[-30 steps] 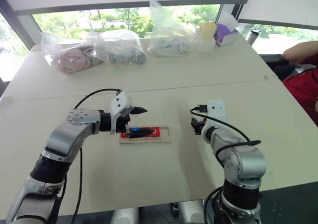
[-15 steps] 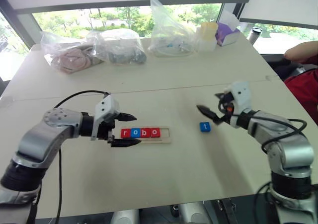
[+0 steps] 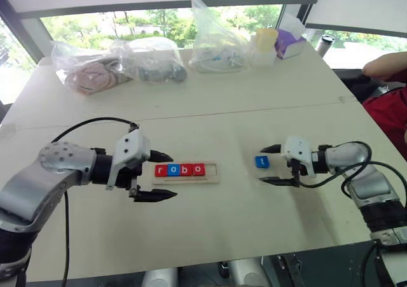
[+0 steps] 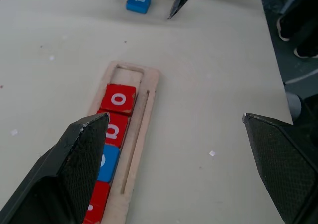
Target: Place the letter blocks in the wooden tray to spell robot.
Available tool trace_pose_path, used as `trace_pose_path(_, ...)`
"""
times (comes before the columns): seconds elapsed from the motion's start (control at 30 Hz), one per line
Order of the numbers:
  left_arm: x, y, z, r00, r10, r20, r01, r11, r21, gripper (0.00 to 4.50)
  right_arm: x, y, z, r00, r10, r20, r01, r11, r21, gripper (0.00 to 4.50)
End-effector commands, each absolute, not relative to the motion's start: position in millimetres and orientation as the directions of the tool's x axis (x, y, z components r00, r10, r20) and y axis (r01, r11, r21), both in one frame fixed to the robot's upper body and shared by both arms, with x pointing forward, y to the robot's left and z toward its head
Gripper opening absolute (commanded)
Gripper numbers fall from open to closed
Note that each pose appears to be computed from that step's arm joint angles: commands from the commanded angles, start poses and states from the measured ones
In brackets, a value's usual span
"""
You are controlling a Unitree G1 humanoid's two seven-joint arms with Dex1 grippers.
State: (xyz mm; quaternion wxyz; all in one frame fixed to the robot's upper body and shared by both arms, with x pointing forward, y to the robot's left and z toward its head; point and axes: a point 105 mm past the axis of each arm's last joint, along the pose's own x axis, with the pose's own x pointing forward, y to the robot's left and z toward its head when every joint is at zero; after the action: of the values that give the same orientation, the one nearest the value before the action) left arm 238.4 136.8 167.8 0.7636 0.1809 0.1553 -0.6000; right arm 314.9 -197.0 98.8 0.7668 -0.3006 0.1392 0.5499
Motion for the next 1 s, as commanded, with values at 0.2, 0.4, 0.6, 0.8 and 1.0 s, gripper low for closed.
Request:
trace_pose_path(0.2, 239.8, 140.3, 172.8, 0.286, -0.843, -0.455, 0.958, 0.247, 0.144, 4.50, 335.9, -198.3, 99.6, 0.365, 0.772, -0.520, -0.913, 0.190, -0.360, 3.67)
trace_pose_path(0.4, 239.0, 148.8, 170.0, 0.293, -0.830, -0.475, 0.956, 0.264, 0.127, 4.50, 338.7, -194.5, 104.9, 0.367, 0.801, -0.473, -0.919, 0.232, -0.320, 1.17)
trace_pose_path(0.6, 240.6, 157.1, 163.3, 0.292, -0.815, -0.501, 0.955, 0.275, 0.110, 4.50, 332.4, -148.0, 132.0, 0.307, 0.888, -0.343, -0.944, 0.236, -0.232, 1.17)
trace_pose_path(0.8, 241.0, 157.0, 160.5, 0.287, -0.811, -0.510, 0.957, 0.267, 0.113, 4.50, 311.3, -86.2, 137.3, 0.189, 0.929, -0.318, -0.967, 0.120, -0.224, 1.17)
trace_pose_path(1.0, 239.8, 158.6, 155.9, 0.290, -0.806, -0.516, 0.956, 0.271, 0.114, 4.50, 308.3, -65.6, 125.4, 0.142, 0.907, -0.397, -0.973, 0.053, -0.227, 1.17)
